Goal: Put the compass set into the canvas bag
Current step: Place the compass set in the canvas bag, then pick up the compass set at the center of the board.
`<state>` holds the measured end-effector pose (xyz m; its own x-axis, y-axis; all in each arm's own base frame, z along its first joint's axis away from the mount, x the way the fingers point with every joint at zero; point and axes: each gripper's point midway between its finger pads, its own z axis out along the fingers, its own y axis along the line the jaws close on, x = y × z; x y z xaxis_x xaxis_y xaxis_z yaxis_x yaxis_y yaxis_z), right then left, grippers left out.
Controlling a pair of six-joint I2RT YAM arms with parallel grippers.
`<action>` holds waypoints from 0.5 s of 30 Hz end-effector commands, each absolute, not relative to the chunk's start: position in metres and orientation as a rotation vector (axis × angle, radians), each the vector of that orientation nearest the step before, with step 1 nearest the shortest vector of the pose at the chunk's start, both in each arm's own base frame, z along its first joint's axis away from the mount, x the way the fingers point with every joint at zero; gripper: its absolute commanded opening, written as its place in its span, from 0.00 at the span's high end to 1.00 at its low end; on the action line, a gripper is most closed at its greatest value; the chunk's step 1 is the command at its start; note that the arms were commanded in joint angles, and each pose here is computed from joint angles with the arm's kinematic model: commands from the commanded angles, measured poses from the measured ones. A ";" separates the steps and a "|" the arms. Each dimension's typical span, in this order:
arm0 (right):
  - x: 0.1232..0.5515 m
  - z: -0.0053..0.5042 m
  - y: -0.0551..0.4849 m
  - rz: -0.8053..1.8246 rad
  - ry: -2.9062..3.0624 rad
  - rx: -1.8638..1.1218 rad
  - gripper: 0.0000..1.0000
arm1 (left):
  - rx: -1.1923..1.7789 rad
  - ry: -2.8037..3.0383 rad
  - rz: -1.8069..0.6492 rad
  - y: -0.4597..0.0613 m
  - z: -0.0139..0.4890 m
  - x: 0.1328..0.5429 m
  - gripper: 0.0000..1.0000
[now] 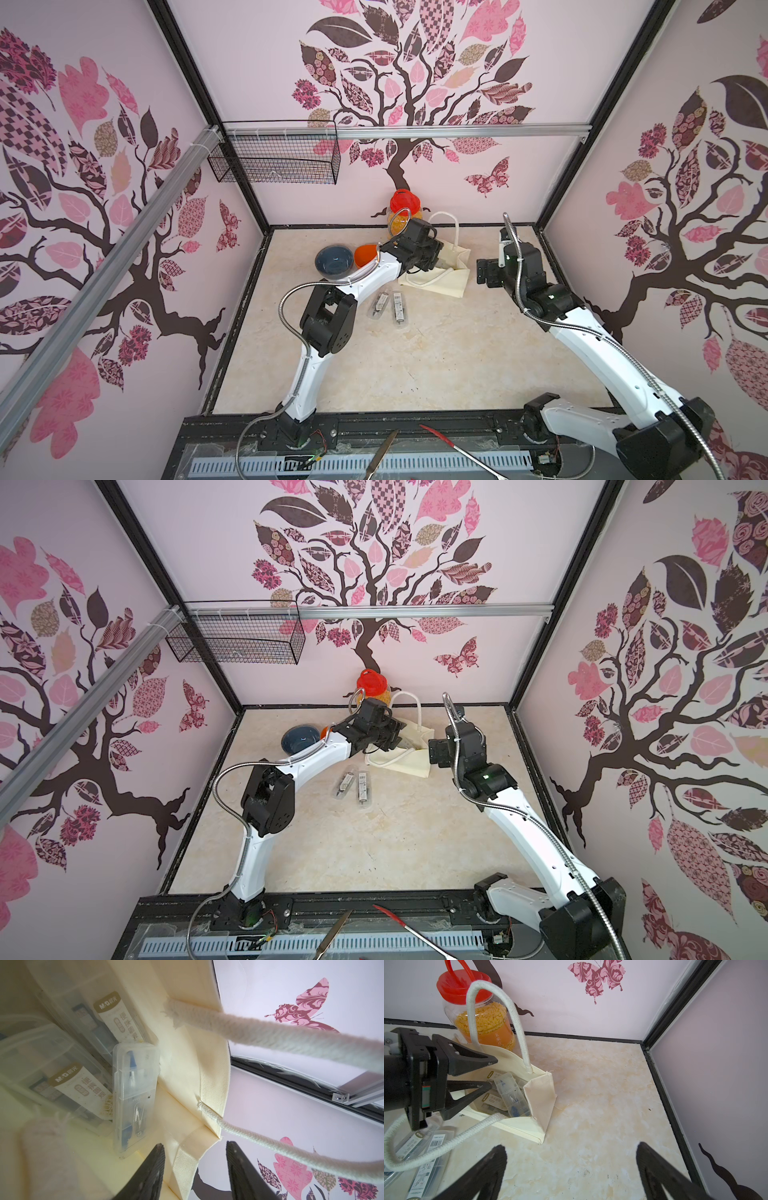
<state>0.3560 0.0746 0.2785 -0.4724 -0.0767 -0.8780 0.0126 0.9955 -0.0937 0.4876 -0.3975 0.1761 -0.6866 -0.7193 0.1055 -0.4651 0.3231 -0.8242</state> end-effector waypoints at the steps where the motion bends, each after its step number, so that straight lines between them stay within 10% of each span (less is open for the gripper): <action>1: 0.353 0.289 0.072 -0.110 2.043 -0.046 0.00 | -0.969 2.280 -1.290 -0.395 0.217 0.488 0.48; 15: 0.351 0.294 0.096 0.066 2.096 -0.065 0.00 | -0.466 2.243 -0.833 -0.310 0.312 0.438 0.47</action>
